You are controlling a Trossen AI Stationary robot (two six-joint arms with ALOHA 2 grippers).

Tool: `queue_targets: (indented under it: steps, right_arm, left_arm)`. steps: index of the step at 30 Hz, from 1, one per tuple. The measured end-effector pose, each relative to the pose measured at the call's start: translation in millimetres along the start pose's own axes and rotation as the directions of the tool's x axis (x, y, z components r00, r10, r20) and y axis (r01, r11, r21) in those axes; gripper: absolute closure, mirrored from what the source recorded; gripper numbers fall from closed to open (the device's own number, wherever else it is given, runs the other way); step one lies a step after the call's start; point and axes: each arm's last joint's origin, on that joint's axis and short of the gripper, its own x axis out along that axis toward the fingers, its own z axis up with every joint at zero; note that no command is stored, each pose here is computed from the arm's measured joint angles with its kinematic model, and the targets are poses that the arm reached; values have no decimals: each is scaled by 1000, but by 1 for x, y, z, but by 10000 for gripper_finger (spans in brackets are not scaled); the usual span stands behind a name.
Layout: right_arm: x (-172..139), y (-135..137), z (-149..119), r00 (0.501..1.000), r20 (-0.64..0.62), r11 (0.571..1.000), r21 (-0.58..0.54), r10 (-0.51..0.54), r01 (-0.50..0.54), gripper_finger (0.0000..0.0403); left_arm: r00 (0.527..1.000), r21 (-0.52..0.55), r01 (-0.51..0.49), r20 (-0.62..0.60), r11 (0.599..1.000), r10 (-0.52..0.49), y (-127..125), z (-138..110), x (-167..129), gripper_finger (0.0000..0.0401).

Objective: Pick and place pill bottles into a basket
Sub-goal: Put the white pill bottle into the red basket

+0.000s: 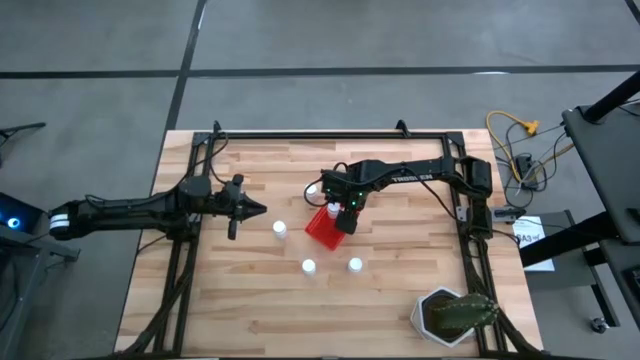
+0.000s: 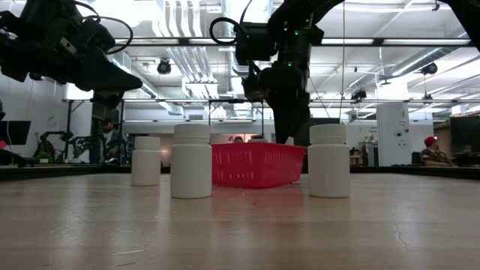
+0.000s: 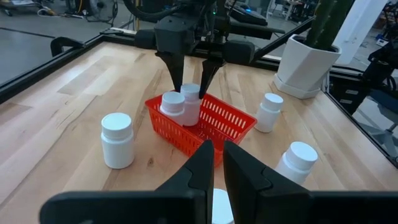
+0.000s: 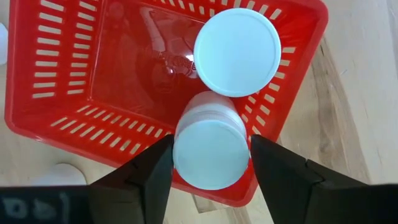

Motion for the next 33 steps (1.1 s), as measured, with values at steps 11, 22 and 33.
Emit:
queue_targets:
  steps: [11,22,33]
  right_arm:
    - [0,1,-1,1000,-10,1000,4,29,-29,200]
    - [-9,3,4,999,22,999,-24,36,-35,200]
    - [-34,8,13,998,48,999,-35,42,-40,199]
  left_arm:
    - [1000,0,1,0,1000,-1,0,0,0,384]
    - [1000,0,1,0,1000,-1,0,0,0,384]
    - [1000,0,1,0,1000,-1,0,0,0,384]
